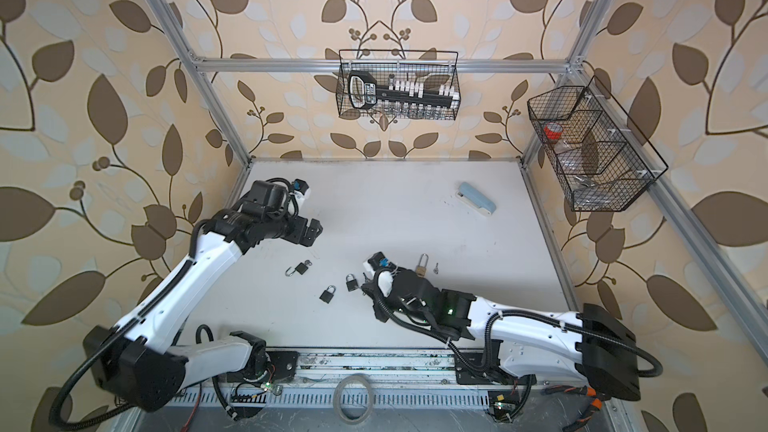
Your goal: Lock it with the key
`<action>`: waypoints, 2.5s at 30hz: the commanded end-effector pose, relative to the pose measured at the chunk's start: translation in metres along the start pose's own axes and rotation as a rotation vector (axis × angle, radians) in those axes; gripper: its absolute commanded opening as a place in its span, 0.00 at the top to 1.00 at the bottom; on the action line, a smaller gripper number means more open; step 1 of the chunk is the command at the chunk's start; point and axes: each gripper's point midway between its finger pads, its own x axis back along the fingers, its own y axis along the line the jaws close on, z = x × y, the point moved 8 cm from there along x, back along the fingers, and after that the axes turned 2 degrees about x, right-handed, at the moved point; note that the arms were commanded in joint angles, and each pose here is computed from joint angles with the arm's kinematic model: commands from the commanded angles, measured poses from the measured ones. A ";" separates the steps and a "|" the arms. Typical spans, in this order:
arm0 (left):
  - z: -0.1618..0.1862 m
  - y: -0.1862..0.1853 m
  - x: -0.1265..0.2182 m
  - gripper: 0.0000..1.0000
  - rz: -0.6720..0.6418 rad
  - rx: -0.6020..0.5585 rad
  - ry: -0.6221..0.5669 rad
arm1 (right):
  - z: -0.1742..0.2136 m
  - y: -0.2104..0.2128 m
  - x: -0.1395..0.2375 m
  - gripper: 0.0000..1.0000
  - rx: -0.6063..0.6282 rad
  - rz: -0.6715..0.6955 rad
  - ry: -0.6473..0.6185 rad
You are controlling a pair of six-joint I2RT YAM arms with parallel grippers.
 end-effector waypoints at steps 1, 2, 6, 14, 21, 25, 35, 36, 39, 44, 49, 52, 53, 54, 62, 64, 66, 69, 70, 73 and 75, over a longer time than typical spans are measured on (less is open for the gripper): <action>-0.006 0.022 0.013 0.01 -0.011 0.283 -0.148 | -0.008 0.016 -0.019 1.00 0.027 0.024 -0.049; -0.004 0.029 0.017 0.01 0.001 0.330 -0.166 | -0.005 0.019 -0.027 1.00 0.022 0.015 -0.030; 0.004 0.040 0.021 0.01 -0.009 0.383 -0.170 | 0.009 0.019 -0.055 1.00 0.009 0.052 0.055; 0.012 0.042 0.033 0.01 -0.042 0.375 -0.265 | 0.025 0.014 -0.101 1.00 -0.019 0.154 0.161; 0.013 0.043 0.037 0.01 -0.060 0.364 -0.290 | 0.033 0.009 -0.125 1.00 -0.020 0.205 0.227; 0.014 0.042 0.037 0.01 -0.050 0.361 -0.290 | 0.038 0.006 -0.134 1.00 -0.026 0.233 0.255; 0.014 0.042 0.039 0.01 -0.045 0.356 -0.302 | 0.049 0.001 -0.138 1.00 -0.044 0.280 0.291; 0.014 0.043 0.039 0.01 -0.046 0.358 -0.303 | 0.049 0.001 -0.139 1.00 -0.046 0.278 0.290; 0.015 0.043 0.038 0.01 -0.045 0.357 -0.301 | 0.045 0.002 -0.143 1.00 -0.039 0.274 0.284; 0.015 0.042 0.038 0.01 -0.043 0.355 -0.300 | 0.042 0.003 -0.153 1.00 -0.032 0.271 0.285; 0.015 0.042 0.037 0.01 -0.033 0.361 -0.297 | 0.037 0.001 -0.155 1.00 -0.030 0.290 0.272; 0.016 0.044 0.036 0.01 -0.046 0.367 -0.293 | 0.033 0.000 -0.154 1.00 -0.040 0.308 0.256; 0.015 0.045 0.038 0.01 -0.060 0.372 -0.297 | 0.033 0.000 -0.155 1.00 -0.047 0.313 0.249; 0.015 0.046 0.038 0.01 -0.074 0.383 -0.297 | 0.032 -0.001 -0.155 1.00 -0.054 0.319 0.241; 0.018 0.050 0.034 0.01 -0.113 0.420 -0.278 | 0.030 -0.006 -0.164 1.00 -0.076 0.340 0.221; 0.017 0.051 0.034 0.01 -0.115 0.447 -0.278 | 0.025 -0.006 -0.163 1.00 -0.089 0.324 0.211; 0.017 0.052 0.036 0.01 -0.123 0.495 -0.275 | 0.018 -0.006 -0.160 0.95 -0.087 0.315 0.191; 0.020 0.052 0.038 0.01 -0.132 0.550 -0.273 | 0.003 -0.001 -0.152 0.84 -0.071 0.281 0.157; 0.024 0.053 0.038 0.01 -0.146 0.574 -0.266 | -0.003 0.001 -0.148 0.80 -0.068 0.261 0.144; 0.037 0.057 0.034 0.01 -0.202 0.630 -0.220 | -0.017 0.007 -0.133 0.72 -0.058 0.200 0.096; 0.046 0.060 0.030 0.01 -0.237 0.648 -0.179 | -0.025 0.008 -0.120 0.71 -0.061 0.181 0.050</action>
